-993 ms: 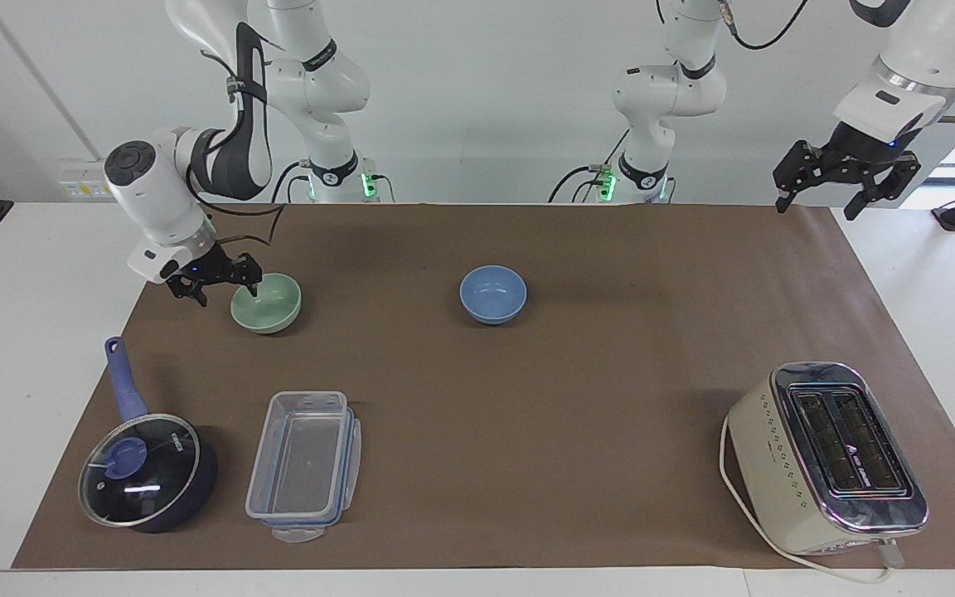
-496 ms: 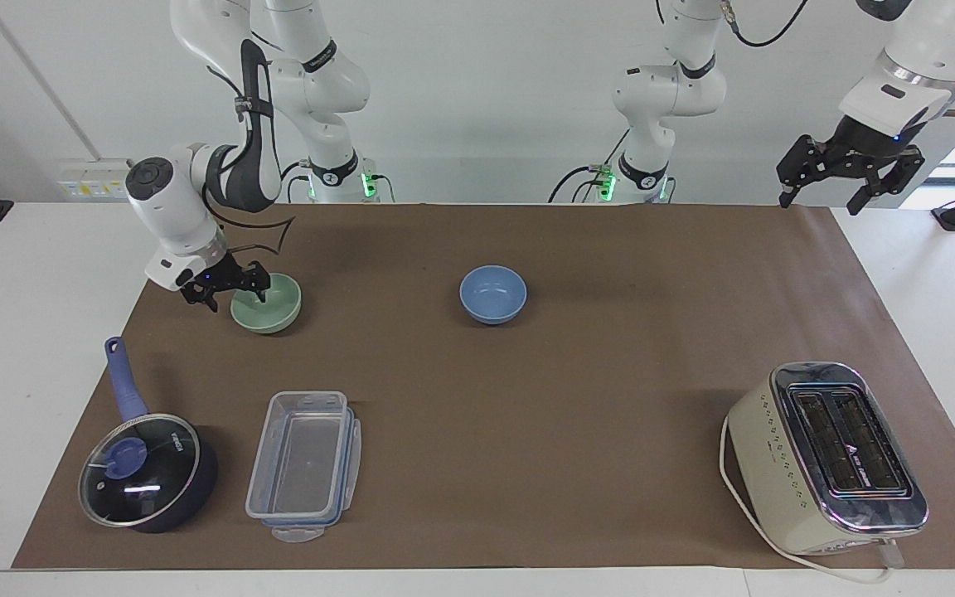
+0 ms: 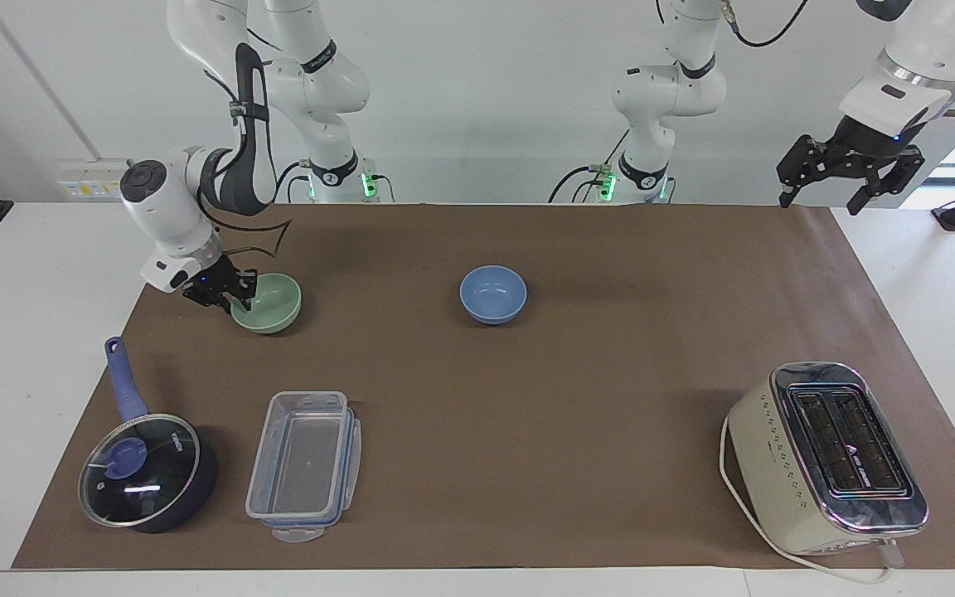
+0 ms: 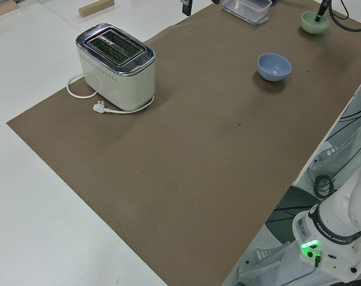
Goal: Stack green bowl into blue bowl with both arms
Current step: 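Grasp the rim of the pale green bowl with the right gripper, then carry the green bowl over the blue bowl and lower it inside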
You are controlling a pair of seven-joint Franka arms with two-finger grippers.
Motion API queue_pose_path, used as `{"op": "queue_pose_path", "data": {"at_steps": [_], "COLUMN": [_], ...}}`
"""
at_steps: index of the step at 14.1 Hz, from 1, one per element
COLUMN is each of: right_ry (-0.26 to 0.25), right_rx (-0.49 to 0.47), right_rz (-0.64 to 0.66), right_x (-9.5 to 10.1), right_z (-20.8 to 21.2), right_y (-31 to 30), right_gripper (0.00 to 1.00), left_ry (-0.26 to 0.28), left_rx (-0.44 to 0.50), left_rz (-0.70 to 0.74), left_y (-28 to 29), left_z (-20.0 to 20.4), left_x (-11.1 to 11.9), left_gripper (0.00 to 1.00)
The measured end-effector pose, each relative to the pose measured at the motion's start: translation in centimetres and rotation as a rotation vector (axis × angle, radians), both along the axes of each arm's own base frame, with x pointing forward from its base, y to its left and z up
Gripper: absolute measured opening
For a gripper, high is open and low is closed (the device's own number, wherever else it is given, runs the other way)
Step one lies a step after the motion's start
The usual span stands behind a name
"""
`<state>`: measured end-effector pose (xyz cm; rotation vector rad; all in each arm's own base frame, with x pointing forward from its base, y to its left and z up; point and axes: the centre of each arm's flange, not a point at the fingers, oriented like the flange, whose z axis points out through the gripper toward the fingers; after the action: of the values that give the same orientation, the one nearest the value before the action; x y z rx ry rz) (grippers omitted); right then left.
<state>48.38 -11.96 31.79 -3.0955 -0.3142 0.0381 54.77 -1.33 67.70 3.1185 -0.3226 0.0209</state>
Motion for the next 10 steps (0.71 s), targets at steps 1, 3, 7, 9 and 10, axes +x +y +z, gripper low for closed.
{"op": "queue_pose_path", "data": {"at_steps": [1,3,7,9,10], "right_ry": [-0.002,-0.019,-0.015,-0.039,-0.054], "right_rx": [0.001,0.004,0.053,0.11,0.122], "right_rz": [-0.001,0.003,-0.006,0.002,0.025], "right_x": [0.1,0.8,3.3,4.8,5.6], "right_z": [0.1,1.1,6.5,10.9,12.9], "right_y": [0.0,0.0,0.3,2.0,3.3], "right_gripper": [0.14,0.05,0.05,0.05,0.05], "left_ry": [0.0,0.0,0.0,0.0,0.001], "left_rx": [0.0,0.0,0.0,0.0,0.0], "left_rz": [0.0,0.0,0.0,0.0,0.0], "left_y": [0.0,0.0,0.0,0.0,0.0], "left_z": [0.0,0.0,0.0,0.0,0.0], "left_x": [0.0,0.0,0.0,0.0,0.0], "left_gripper": [1.0,1.0,1.0,1.0,1.0]}}
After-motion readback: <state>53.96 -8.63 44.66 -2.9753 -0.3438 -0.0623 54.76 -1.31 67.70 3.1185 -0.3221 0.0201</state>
